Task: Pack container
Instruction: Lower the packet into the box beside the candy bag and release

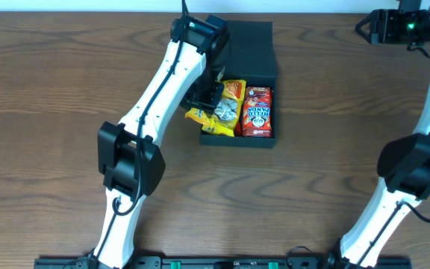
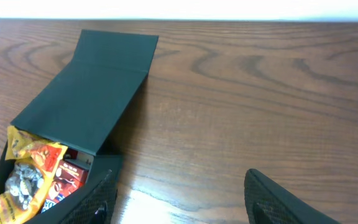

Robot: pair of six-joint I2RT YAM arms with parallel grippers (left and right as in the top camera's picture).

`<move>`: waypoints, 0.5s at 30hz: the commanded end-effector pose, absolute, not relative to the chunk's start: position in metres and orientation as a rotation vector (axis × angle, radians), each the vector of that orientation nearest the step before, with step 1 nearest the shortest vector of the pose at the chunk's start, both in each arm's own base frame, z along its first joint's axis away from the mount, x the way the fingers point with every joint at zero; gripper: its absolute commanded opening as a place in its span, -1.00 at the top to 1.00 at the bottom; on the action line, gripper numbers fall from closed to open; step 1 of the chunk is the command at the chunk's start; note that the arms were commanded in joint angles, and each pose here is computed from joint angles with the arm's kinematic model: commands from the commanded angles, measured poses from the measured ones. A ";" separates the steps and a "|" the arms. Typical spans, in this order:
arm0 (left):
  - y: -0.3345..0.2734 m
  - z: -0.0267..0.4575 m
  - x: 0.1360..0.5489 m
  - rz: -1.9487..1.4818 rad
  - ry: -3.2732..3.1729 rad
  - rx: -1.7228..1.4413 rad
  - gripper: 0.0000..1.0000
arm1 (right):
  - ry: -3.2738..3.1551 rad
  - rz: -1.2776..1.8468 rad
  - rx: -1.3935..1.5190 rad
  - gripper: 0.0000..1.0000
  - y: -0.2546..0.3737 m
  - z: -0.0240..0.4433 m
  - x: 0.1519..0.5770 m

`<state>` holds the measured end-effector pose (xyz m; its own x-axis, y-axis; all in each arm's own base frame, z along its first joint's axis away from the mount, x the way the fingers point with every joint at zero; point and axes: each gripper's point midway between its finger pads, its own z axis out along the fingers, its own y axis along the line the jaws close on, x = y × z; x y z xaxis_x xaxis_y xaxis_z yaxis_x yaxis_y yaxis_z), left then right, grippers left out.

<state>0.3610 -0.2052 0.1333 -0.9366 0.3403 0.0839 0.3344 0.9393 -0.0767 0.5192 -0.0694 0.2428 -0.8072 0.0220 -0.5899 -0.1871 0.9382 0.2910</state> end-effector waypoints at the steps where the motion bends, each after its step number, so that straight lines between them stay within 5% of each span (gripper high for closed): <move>1: -0.216 0.120 0.356 0.084 -2.980 -0.448 0.42 | 2.461 0.450 -0.160 -0.33 -0.063 0.248 0.518; 15: -0.241 0.072 0.343 0.113 -2.864 -0.349 0.39 | 2.457 0.440 -0.182 -0.34 -0.064 0.248 0.519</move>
<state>0.3511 -0.2387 0.0864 -0.9458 0.2724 0.1767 0.2588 0.9611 -0.0966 0.5187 -0.0680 0.2423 -0.8064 0.0061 -0.5914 -0.2006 0.9378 0.2833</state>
